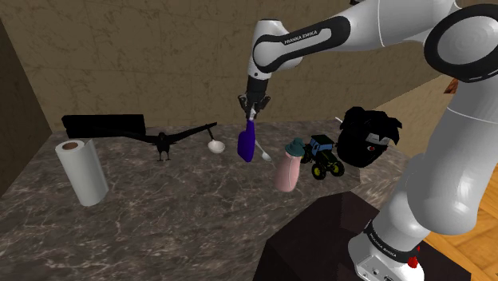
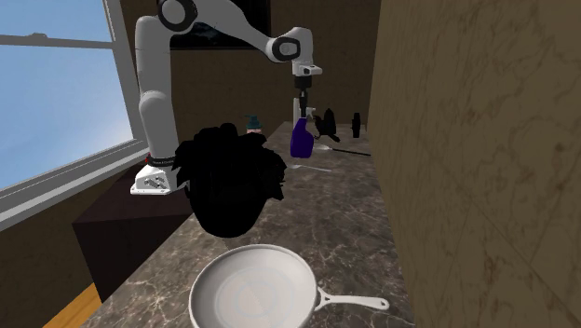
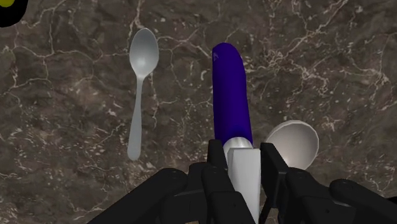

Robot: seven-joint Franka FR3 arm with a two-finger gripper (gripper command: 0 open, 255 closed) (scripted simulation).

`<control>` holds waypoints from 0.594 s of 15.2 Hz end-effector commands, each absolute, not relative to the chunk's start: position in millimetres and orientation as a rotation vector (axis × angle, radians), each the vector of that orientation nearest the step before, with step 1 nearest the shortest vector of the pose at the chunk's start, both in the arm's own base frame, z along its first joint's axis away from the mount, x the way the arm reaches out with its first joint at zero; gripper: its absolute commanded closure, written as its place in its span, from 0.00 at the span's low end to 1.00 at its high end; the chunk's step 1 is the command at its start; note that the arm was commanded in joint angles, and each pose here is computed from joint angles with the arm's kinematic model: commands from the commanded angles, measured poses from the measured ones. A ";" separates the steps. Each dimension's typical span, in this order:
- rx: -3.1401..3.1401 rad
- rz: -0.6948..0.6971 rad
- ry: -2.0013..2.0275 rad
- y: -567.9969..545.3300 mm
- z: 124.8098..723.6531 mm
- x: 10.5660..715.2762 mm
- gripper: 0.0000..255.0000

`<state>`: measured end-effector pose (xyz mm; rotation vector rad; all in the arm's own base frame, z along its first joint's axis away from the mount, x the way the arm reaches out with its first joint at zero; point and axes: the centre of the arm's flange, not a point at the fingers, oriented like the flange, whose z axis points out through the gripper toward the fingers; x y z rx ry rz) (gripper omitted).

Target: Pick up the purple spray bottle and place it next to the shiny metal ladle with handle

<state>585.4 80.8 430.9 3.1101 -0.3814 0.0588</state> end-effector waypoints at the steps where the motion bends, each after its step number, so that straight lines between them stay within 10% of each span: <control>1: 3.110 0.059 -0.381 80.8 431.0 585.4 0.00; 9: 3.110 0.059 -0.381 81.3 470.5 583.9 0.00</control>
